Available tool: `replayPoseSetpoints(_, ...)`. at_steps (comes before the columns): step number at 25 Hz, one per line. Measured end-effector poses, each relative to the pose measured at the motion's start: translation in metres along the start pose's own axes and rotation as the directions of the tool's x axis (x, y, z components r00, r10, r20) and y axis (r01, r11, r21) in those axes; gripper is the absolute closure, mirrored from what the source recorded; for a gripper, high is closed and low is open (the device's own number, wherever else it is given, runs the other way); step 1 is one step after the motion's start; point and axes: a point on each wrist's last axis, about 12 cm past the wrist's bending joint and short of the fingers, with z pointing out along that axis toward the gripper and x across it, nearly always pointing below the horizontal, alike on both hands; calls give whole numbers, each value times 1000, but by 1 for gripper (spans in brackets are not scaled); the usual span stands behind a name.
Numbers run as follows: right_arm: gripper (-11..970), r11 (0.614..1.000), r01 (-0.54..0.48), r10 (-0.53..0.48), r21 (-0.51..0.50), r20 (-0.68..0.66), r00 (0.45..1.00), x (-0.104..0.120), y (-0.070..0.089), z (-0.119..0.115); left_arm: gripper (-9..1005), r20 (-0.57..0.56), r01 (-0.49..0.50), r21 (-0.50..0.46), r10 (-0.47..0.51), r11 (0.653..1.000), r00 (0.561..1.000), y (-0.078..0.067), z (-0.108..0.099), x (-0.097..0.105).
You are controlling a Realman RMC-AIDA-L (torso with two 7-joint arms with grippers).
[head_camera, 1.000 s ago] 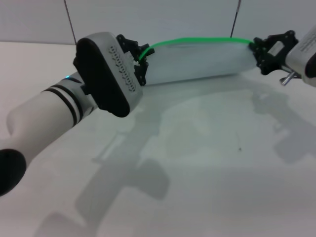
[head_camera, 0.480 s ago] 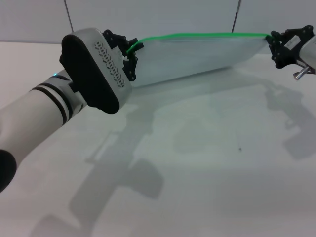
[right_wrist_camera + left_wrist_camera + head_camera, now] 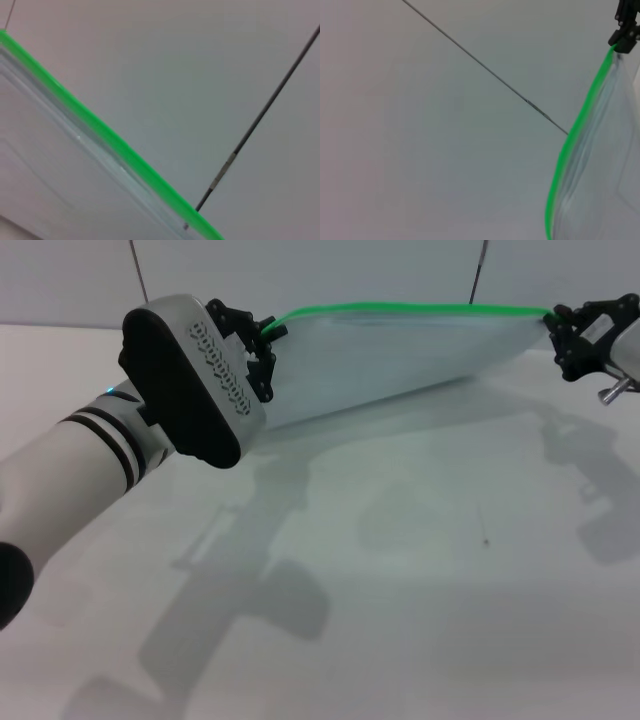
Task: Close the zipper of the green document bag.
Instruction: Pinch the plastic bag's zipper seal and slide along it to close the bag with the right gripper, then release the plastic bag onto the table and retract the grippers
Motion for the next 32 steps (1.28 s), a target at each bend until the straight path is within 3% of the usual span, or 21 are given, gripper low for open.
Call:
replayPoseSetpoints(3,879,1000,3,-3,-5,3,1000,0,3,0,943,3,31,-46,-31,998,1000,2,1,2)
replayPoseSetpoints(10,675,993,-109,106,34,77,991,-4,0,-7,919,9,56,-87,-55,995,998,2,7,8)
replayPoseSetpoints(15,567,976,-209,194,65,182,964,-8,-5,-17,815,52,134,-158,-127,978,990,5,8,6)
replayPoseSetpoints(20,460,970,-244,226,18,312,923,-15,2,-26,711,145,272,-305,-238,913,960,13,5,6)
replayPoseSetpoints(23,344,969,-246,226,19,339,913,-17,12,-23,586,230,399,-372,-333,838,914,14,3,12)
replayPoseSetpoints(25,266,970,-242,217,29,348,912,-19,17,-20,502,320,509,-403,-404,760,857,16,-2,20)
replayPoseSetpoints(27,264,967,-248,213,53,359,909,-20,20,-18,421,378,570,-413,-436,710,817,14,-6,29)
replayPoseSetpoints(29,262,957,-276,227,84,374,899,-20,21,-17,342,403,592,-413,-444,692,800,12,-8,35)
replayPoseSetpoints(32,260,937,-319,242,142,394,887,-18,21,-19,266,389,585,-402,-447,704,806,5,-6,43)
